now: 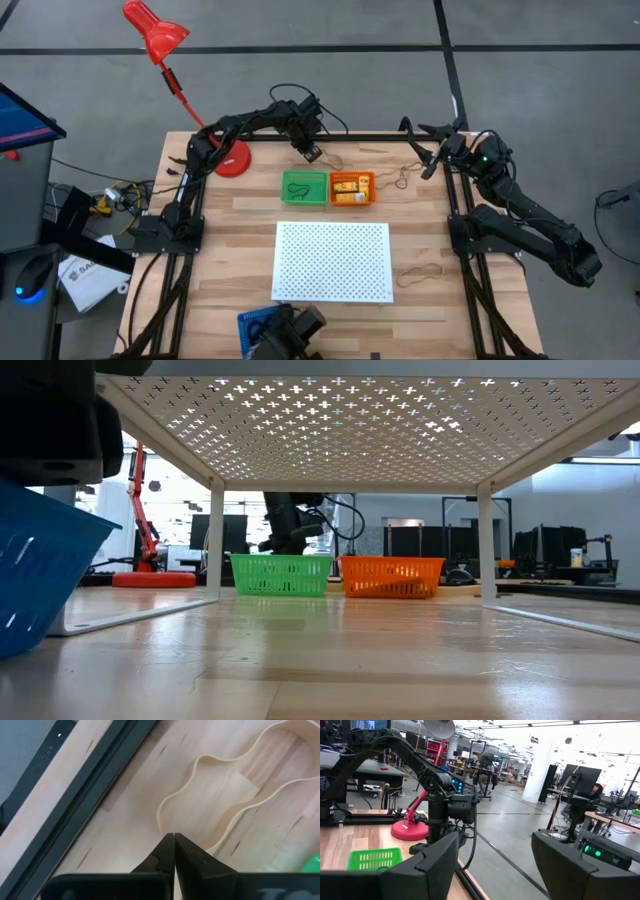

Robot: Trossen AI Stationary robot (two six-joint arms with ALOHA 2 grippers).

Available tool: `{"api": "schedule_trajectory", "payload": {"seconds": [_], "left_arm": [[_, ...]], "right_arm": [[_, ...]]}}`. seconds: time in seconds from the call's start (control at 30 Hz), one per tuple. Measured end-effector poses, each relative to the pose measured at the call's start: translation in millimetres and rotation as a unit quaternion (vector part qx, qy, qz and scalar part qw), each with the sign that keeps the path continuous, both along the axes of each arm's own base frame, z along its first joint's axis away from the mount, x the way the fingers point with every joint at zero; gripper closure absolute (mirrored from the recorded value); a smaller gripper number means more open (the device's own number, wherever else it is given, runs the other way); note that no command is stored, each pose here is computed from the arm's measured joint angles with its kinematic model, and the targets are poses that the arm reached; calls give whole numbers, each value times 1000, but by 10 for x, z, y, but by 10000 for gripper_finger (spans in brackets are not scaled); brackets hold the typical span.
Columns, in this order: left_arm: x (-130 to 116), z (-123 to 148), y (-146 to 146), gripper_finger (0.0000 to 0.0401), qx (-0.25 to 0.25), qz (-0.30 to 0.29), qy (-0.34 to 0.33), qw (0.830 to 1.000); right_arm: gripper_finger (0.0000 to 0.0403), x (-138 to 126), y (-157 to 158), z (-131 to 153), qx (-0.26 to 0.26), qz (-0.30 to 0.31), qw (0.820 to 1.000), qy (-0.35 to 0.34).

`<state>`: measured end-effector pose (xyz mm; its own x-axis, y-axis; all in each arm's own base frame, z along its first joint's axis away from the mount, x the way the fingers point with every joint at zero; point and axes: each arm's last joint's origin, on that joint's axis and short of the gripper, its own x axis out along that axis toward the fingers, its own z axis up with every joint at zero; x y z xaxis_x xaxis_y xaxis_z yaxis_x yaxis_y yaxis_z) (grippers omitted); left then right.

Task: Pick & Place Office Desk Supplies
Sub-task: Put the brown rubber band into the green bin

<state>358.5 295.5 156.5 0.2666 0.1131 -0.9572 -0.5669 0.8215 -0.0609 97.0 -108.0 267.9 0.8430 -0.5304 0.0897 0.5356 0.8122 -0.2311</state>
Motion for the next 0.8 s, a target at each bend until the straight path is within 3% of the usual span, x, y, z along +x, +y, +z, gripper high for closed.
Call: {"api": "schedule_trajectory", "payload": {"seconds": [0.27, 0.5, 0.6, 0.67, 0.8], "left_arm": [[-32, 69, -3, 400, 3, 2, 4, 1000], [-114, 632, -144, 400, 50, 0, -34, 998], [-98, 880, -235, 400, 74, -3, -106, 992], [-20, 1011, -293, 399, 89, -11, -200, 976], [127, 902, -395, 399, 109, -10, -274, 955]], "right_arm": [[154, 0, 0, -5, 2, 0, 1000, 2], [154, 2, -1, -25, 9, 0, 1000, 9], [154, 2, -1, -29, 11, 0, 1000, 10], [154, 2, -1, -31, 13, 0, 1000, 10], [154, 2, 8, -28, 18, 11, 1000, 6]]}}
